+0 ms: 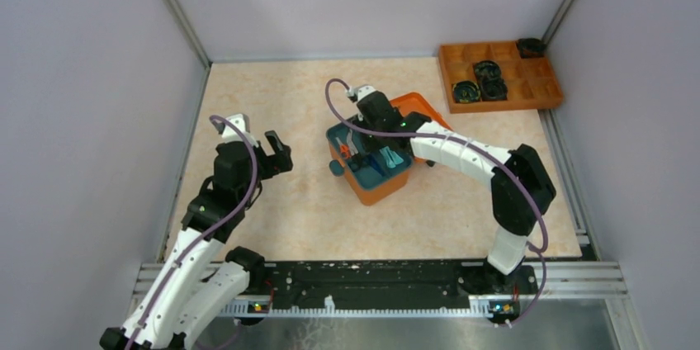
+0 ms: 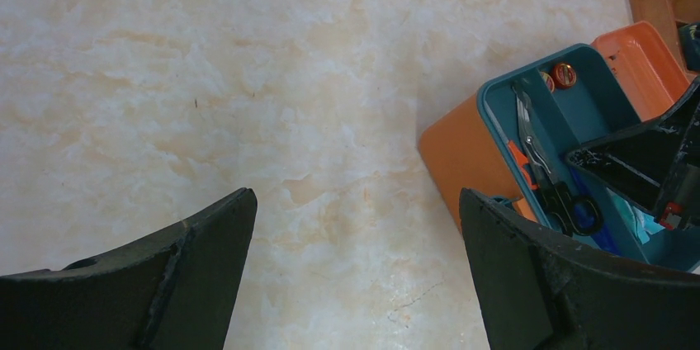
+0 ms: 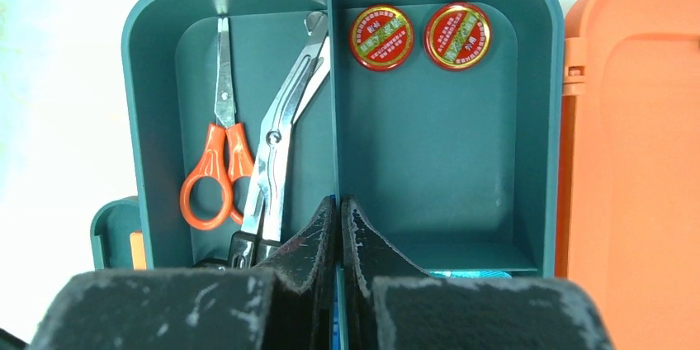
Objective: Organize the medicine kit
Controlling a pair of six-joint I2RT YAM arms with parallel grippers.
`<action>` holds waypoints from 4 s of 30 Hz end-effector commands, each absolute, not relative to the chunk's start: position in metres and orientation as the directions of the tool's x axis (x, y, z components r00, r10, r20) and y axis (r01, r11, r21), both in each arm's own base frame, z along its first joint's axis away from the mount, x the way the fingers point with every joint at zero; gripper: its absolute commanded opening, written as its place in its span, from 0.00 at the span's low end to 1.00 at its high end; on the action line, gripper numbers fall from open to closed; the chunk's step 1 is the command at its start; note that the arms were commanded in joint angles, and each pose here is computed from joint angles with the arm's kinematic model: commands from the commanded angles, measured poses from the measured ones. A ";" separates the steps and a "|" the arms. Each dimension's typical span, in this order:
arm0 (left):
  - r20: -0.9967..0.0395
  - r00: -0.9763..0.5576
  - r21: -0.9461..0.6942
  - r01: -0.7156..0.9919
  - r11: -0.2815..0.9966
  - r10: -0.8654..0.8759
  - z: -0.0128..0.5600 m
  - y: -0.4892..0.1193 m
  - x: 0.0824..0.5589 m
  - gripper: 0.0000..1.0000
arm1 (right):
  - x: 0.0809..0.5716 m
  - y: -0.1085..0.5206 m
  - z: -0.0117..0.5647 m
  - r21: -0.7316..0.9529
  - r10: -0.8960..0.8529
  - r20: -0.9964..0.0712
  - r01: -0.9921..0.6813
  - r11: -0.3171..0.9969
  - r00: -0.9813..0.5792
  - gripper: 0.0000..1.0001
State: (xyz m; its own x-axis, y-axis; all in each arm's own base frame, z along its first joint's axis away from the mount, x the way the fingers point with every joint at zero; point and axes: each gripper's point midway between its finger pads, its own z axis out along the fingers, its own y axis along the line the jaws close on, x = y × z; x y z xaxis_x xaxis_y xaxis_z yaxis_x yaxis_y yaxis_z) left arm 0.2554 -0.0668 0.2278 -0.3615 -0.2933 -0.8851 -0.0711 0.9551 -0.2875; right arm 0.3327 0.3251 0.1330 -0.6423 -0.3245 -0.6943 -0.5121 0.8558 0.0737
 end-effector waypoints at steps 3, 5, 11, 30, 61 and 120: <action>-0.879 -0.367 -0.309 -0.050 0.950 -0.305 0.227 -0.073 0.258 0.99 | 0.323 0.307 0.149 0.073 -0.288 -0.663 -0.443 0.894 -0.691 0.10; -0.878 -0.367 -0.312 -0.047 0.949 -0.306 0.228 -0.074 0.259 0.99 | 0.331 0.305 0.175 0.101 -0.243 -0.708 -0.436 0.894 -0.663 0.20; -0.864 -0.394 -0.335 -0.014 0.942 -0.313 0.224 -0.086 0.265 0.99 | 0.351 0.285 0.251 0.191 -0.087 -0.816 -0.409 0.892 -0.571 0.35; -0.769 -0.588 -0.400 0.135 0.907 -0.252 0.176 -0.150 0.300 0.99 | 0.352 -0.009 0.135 0.622 0.733 -0.537 0.391 0.678 -0.416 0.40; -0.640 -0.724 -0.491 0.129 0.861 -0.257 0.137 -0.191 0.328 0.99 | 0.350 0.077 0.099 0.956 0.765 -0.171 0.083 0.281 -0.621 0.39; -0.717 -0.479 -0.580 0.005 0.815 -0.507 0.180 -0.130 0.271 0.99 | 0.323 0.222 0.231 0.640 0.181 -0.690 -0.474 0.605 -0.701 0.47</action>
State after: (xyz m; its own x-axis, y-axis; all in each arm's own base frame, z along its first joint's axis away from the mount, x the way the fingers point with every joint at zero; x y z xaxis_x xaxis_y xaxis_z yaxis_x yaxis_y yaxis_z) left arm 0.2765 -0.1319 0.1862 -0.4938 -0.4753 -0.7282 0.0094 0.8344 -0.5510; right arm 0.3086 0.2253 0.2251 -0.7437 0.1908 -0.6407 -0.4619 0.5461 0.6988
